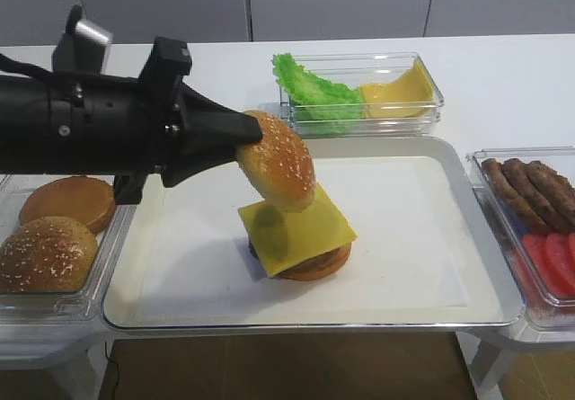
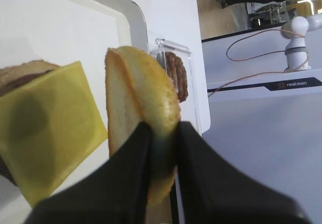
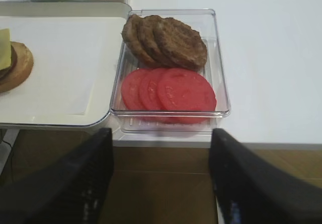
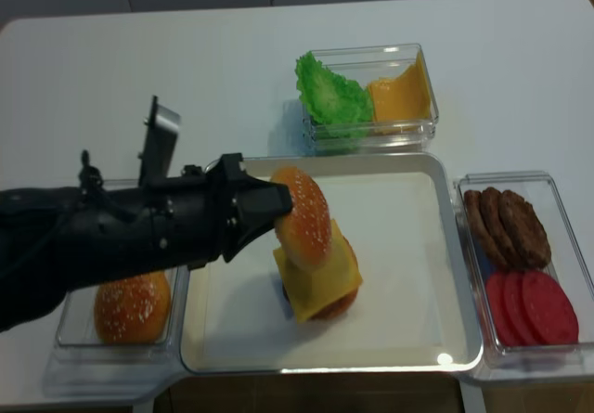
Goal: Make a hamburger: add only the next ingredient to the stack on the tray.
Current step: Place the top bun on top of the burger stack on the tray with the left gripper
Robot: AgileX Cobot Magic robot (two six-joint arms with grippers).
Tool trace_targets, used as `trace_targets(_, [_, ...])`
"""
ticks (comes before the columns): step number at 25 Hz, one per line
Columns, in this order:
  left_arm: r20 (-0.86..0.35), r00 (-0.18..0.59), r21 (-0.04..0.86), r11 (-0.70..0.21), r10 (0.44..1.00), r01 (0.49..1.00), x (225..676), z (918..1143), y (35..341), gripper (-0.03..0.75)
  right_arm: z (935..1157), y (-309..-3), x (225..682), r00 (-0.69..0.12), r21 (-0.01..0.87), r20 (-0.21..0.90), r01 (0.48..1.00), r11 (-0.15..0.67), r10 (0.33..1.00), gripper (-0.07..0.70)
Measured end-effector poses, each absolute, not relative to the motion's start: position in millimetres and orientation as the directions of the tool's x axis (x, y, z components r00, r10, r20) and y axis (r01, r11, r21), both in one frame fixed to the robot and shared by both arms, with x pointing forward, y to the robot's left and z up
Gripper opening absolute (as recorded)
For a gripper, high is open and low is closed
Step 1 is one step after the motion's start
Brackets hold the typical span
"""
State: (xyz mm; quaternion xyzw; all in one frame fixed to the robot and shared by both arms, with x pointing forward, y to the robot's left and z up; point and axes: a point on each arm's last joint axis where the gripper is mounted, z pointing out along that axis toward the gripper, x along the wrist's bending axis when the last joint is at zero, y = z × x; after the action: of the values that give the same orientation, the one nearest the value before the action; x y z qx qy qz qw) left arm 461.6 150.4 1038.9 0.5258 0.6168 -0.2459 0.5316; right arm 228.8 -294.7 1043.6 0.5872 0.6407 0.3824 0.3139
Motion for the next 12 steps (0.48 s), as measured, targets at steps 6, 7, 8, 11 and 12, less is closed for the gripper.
trace_targets(6, [-0.903,0.066,0.2,0.28,0.424,0.939,466,1013,133,0.11,1044,-295,229,-0.113,0.859,0.047,0.512,0.018,0.992,0.47])
trace_targets(7, [-0.903,0.067,0.199,0.275,0.425,0.941,465,1012,132,0.11,1044,-295,229,-0.113,0.859,0.047,0.512,0.018,0.992,0.47])
trace_targets(8, [-0.903,0.067,0.199,0.274,0.424,0.941,466,1011,131,0.11,1044,-295,229,-0.113,0.859,0.047,0.512,0.018,0.992,0.47])
trace_targets(11, [-0.903,0.071,0.203,0.273,0.424,0.94,466,1011,131,0.11,1044,-295,229,-0.113,0.859,0.047,0.512,0.018,0.992,0.47])
trace_targets(12, [-0.903,0.071,0.203,0.273,0.424,0.94,466,1011,131,0.11,1044,-295,229,-0.113,0.859,0.047,0.512,0.018,0.992,0.47])
